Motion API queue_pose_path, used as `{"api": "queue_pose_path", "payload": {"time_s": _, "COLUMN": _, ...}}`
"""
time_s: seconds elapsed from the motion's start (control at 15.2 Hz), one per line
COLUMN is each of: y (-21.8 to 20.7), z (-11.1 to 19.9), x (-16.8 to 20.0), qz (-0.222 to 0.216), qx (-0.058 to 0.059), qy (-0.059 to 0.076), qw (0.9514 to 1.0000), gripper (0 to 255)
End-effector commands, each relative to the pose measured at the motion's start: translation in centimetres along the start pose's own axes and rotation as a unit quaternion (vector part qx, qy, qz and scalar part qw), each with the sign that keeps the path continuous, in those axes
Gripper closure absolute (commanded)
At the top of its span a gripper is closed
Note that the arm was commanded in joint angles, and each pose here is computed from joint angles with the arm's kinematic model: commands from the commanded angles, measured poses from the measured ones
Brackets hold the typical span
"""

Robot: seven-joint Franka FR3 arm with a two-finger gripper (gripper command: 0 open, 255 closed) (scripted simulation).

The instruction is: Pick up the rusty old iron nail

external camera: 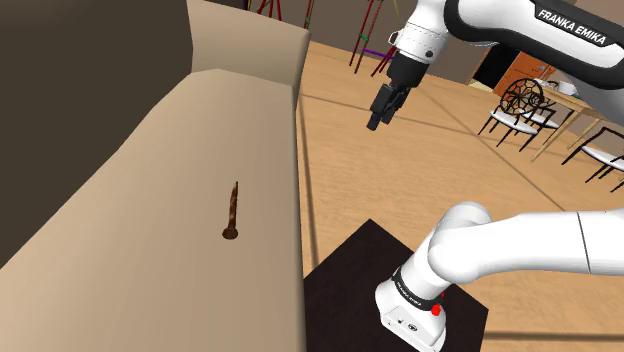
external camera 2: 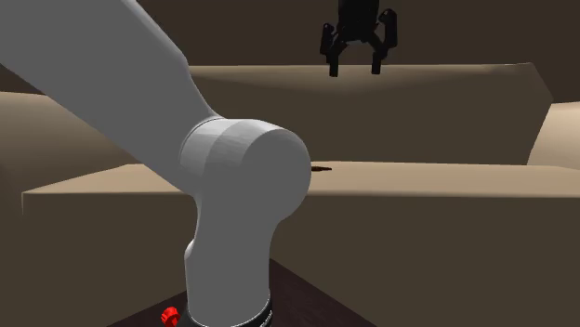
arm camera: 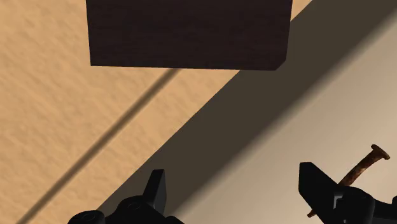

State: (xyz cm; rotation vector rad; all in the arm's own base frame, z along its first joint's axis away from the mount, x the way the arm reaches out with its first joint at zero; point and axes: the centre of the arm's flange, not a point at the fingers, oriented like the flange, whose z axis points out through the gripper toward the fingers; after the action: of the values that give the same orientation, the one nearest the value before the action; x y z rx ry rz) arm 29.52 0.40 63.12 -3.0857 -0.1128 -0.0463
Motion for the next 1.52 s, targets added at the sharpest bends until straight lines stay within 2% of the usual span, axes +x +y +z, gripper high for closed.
{"api": "queue_pose_path", "payload": {"time_s": 0.0, "y": 0.0, "z": 0.0, "x": 0.0, "qz": 0.0, "qx": 0.0, "qy": 0.0, "qw": 1.0, "gripper": 0}}
{"api": "queue_pose_path", "payload": {"time_s": 0.33, "y": -5.5, "z": 3.9, "x": 0.2, "qz": 0.06, "qx": -0.006, "qy": 0.02, "qw": 0.998, "gripper": 0}}
{"api": "queue_pose_path", "payload": {"time_s": 0.73, "y": -11.8, "z": 8.7, "x": 1.5, "qz": 0.131, "qx": -0.013, "qy": 0.043, "qw": 0.9903, "gripper": 0}}
{"api": "queue_pose_path", "payload": {"time_s": 1.06, "y": -16.9, "z": 12.7, "x": 3.4, "qz": 0.19, "qx": -0.019, "qy": 0.063, "qw": 0.9795, "gripper": 0}}
{"api": "queue_pose_path", "payload": {"time_s": 1.45, "y": -22.6, "z": 17.5, "x": 6.7, "qz": 0.26, "qx": -0.026, "qy": 0.086, "qw": 0.9614, "gripper": 0}}
